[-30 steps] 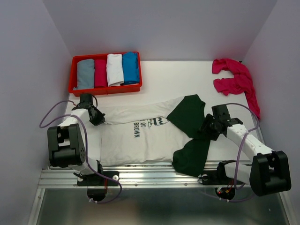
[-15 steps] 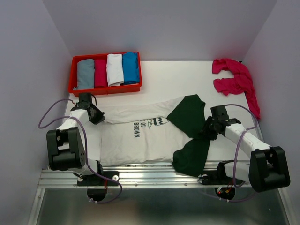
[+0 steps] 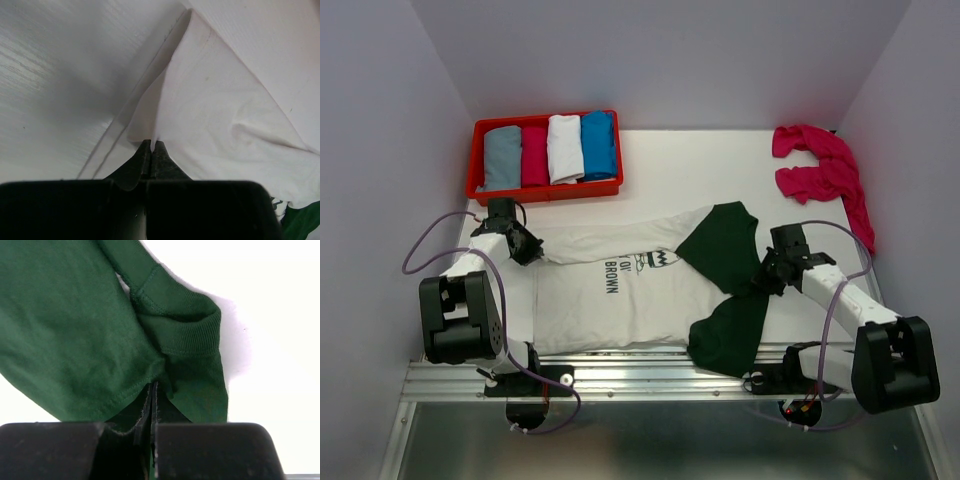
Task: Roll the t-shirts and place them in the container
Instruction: Fold the T-shirt at the center of the board.
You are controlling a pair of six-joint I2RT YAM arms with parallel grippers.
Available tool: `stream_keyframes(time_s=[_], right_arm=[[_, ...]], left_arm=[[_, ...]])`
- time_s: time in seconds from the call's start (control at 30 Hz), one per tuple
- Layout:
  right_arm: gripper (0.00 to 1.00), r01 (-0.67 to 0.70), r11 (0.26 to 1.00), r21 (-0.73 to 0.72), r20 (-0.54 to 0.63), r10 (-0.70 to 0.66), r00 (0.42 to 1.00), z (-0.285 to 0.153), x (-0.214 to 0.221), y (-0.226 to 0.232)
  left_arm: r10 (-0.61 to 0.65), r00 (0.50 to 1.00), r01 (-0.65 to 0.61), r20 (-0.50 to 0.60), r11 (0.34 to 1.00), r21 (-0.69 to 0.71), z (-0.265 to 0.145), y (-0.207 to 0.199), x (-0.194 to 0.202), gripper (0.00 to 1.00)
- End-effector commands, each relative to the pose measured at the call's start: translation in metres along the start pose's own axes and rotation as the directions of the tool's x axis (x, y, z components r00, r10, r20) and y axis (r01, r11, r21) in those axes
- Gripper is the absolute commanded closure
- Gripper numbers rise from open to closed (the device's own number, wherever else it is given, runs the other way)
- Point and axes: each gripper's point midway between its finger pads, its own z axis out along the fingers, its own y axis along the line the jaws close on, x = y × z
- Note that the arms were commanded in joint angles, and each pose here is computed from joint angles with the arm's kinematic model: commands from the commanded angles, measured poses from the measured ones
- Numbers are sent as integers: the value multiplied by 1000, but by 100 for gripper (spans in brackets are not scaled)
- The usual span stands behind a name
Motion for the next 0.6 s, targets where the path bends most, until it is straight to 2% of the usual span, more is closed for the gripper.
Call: stream_keyframes(time_s=[0.0,0.17,0.3,0.57], right_arm=[[99,7,999,-42,106,-2,994,-25,-32,17],[99,22,994,-110,180,-2,984,-59,-54,37],[99,64,979,-194,306,-2,952,-113,-88,63],[99,117,968,-223,369,-27,929,-165,-105,76]], left_arm=[[20,998,-22,57,999,42,-13,-14,-18,100],[29,997,-33,74,998,51,-19,-22,-27,100],[43,995,-48,86,997,59,-25,-29,-35,100],[56,992,-65,114,995,73,-33,-40,-49,100]])
